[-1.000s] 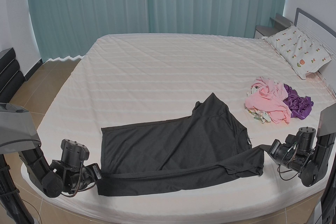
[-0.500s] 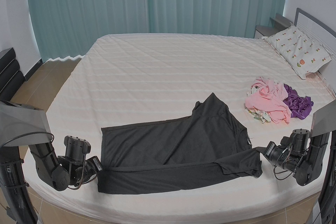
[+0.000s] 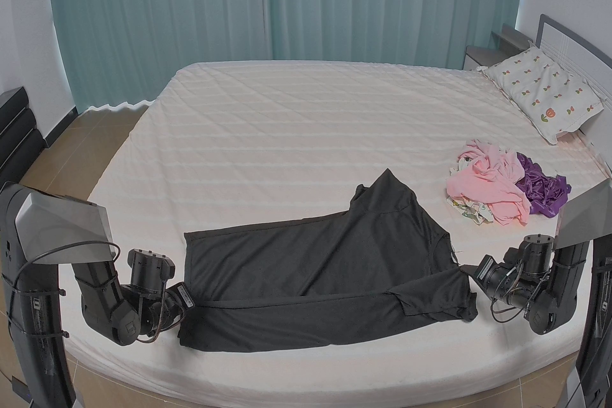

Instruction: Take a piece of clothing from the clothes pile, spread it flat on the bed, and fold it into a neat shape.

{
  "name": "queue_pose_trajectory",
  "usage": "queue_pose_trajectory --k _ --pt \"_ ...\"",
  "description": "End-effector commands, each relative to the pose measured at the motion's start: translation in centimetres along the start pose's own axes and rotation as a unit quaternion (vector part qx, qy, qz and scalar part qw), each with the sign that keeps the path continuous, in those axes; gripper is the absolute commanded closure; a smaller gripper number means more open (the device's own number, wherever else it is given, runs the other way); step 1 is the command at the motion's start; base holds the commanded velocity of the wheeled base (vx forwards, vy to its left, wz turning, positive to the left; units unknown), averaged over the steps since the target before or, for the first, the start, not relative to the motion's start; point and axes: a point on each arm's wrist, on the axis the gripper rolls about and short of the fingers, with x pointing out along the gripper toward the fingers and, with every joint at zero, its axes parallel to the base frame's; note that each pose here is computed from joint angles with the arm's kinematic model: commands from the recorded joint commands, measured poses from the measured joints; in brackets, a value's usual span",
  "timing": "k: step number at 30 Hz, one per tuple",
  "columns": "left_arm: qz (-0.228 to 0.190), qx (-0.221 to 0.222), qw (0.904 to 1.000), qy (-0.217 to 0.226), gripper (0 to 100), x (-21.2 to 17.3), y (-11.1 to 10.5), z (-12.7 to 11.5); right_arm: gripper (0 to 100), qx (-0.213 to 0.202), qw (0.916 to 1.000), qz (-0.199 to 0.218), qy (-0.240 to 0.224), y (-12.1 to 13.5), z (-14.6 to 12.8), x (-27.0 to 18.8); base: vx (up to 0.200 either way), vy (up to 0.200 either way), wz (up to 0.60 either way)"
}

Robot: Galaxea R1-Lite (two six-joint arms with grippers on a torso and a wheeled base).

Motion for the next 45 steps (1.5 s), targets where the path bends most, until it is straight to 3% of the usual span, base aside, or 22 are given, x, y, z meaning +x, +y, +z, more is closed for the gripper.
queue_pose_trajectory --k 1,21,22,25,26,36,45 --pt "0.002 -0.003 1.0000 0.000 100 0.8 0.0 -0.1 100 0.012 0.9999 0.002 -0.003 -0.5 -0.1 1.0 0.000 0.000 0.00" --pt "-0.011 -0.039 0.9991 -0.014 100 1.9 -0.5 0.3 100 0.020 0.9997 -0.013 0.006 -1.7 -0.7 2.2 0.000 0.000 0.00" --pt "-0.010 -0.039 0.9991 -0.013 0 2.0 -0.5 0.3 100 0.019 0.9997 -0.013 0.007 -1.7 -0.7 2.2 0.000 0.000 0.00" --pt "-0.006 -0.038 0.9993 -0.007 0 2.3 -0.3 0.0 100 0.019 0.9996 -0.016 0.011 -1.8 -1.0 2.3 0.000 0.000 0.00" --pt "-0.006 -0.038 0.9993 -0.007 0 2.3 -0.3 0.0 0 0.019 0.9996 -0.017 0.011 -1.9 -1.0 2.3 0.000 0.000 0.00" --pt "0.004 -0.067 0.9976 -0.016 0 2.2 1.1 1.2 0 0.025 0.9992 -0.027 -0.013 -2.0 -0.2 1.9 0.000 0.000 0.00" --pt "-0.077 -0.094 0.9922 -0.027 0 -1.4 1.6 3.0 0 0.035 0.9984 -0.030 -0.033 -2.0 0.9 1.0 0.000 0.000 0.00"
